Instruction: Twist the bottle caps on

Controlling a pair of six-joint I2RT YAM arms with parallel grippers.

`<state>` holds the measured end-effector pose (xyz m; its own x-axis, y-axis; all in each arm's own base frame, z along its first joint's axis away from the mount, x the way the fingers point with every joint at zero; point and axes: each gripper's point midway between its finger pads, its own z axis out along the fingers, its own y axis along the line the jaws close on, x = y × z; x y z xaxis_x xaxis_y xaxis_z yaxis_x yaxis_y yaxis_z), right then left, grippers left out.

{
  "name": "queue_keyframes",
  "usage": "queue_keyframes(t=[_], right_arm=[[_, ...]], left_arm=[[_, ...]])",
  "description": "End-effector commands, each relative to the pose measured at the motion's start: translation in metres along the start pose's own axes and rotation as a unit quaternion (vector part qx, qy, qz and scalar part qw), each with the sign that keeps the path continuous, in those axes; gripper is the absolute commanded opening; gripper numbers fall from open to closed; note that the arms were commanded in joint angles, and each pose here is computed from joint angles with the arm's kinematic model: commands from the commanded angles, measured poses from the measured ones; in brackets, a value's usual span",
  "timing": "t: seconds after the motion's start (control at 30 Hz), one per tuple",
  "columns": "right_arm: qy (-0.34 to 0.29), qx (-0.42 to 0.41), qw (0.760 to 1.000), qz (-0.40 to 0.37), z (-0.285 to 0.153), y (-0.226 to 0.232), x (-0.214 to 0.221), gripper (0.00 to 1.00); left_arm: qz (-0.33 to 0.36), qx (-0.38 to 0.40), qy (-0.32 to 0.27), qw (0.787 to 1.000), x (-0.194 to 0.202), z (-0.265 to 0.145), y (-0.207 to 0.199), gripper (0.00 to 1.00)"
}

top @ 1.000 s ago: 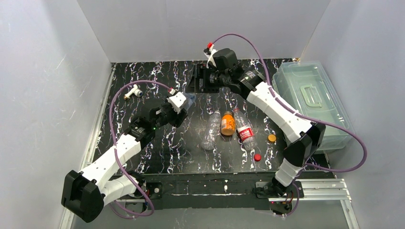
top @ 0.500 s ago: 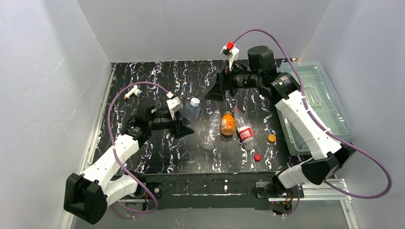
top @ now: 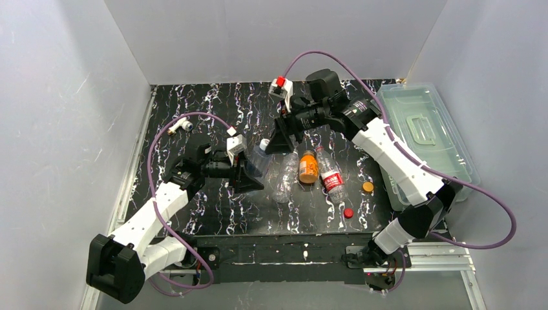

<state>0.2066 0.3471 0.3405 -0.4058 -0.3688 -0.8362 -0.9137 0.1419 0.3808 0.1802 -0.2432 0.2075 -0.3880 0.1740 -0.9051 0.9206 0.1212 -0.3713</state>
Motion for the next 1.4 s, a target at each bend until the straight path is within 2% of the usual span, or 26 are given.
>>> queue_keyframes(t=[0.0, 0.23, 0.27, 0.33, 0.4, 0.43, 0.47, 0.6, 0.8, 1.0, 1.13, 1.17, 1.2, 1.27, 1.3, 1.37], right_arm=[[-0.018, -0.013, 0.999, -0.038, -0.004, 0.012, -0.019, 0.72], [-0.015, -0.017, 0.999, -0.024, 0.007, 0.011, -0.022, 0.59], [-0.012, -0.009, 1.0, -0.013, 0.007, 0.009, -0.02, 0.52], [-0.013, 0.005, 1.0, 0.008, 0.008, 0.006, -0.022, 0.31], [-0.003, 0.032, 0.999, 0.031, 0.01, 0.003, -0.019, 0.16], [0.0, 0.067, 0.996, 0.064, 0.011, -0.007, -0.019, 0.02], [-0.002, 0.084, 0.993, 0.085, 0.011, -0.012, -0.02, 0.01], [-0.01, 0.124, 0.98, 0.156, 0.018, -0.026, -0.02, 0.01], [-0.031, 0.213, 0.946, 0.242, 0.032, -0.053, -0.016, 0.01], [-0.077, 0.223, 0.922, 0.306, 0.054, -0.06, -0.02, 0.01], [-0.081, 0.235, 0.926, 0.285, 0.049, -0.062, -0.03, 0.01], [-0.085, 0.243, 0.927, 0.275, 0.044, -0.062, -0.034, 0.08], [-0.091, 0.248, 0.929, 0.261, 0.038, -0.062, -0.039, 0.19], [-0.101, 0.251, 0.931, 0.246, 0.027, -0.059, -0.047, 0.5], [-0.102, 0.255, 0.932, 0.236, 0.022, -0.059, -0.05, 0.59], [-0.102, 0.26, 0.934, 0.223, 0.015, -0.057, -0.053, 0.68]], left_arm=[[0.006, 0.019, -0.005, 1.0, 0.0, -0.002, -0.009, 0.0], [0.01, 0.011, -0.005, 1.0, -0.002, -0.001, -0.006, 0.0], [0.009, 0.009, -0.004, 1.0, -0.001, -0.001, -0.005, 0.0], [0.012, -0.005, -0.002, 1.0, 0.0, -0.001, 0.0, 0.0], [0.03, -0.059, -0.003, 0.998, -0.009, -0.004, 0.018, 0.0], [0.05, -0.11, -0.005, 0.993, -0.018, -0.008, 0.036, 0.0], [0.062, -0.141, -0.007, 0.988, -0.023, -0.012, 0.045, 0.0], [0.102, -0.235, -0.011, 0.967, -0.043, -0.027, 0.074, 0.0], [0.159, -0.355, -0.017, 0.921, -0.069, -0.051, 0.104, 0.0], [0.209, -0.398, 0.0, 0.893, -0.077, -0.053, 0.111, 0.0], [0.211, -0.389, 0.007, 0.897, -0.069, -0.051, 0.109, 0.0], [0.209, -0.384, 0.01, 0.899, -0.065, -0.05, 0.107, 0.0], [0.205, -0.377, 0.01, 0.903, -0.061, -0.049, 0.105, 0.0], [0.197, -0.364, 0.014, 0.91, -0.051, -0.045, 0.102, 0.0], [0.194, -0.355, 0.012, 0.914, -0.048, -0.043, 0.099, 0.0], [0.188, -0.341, 0.015, 0.921, -0.039, -0.039, 0.095, 0.0]])
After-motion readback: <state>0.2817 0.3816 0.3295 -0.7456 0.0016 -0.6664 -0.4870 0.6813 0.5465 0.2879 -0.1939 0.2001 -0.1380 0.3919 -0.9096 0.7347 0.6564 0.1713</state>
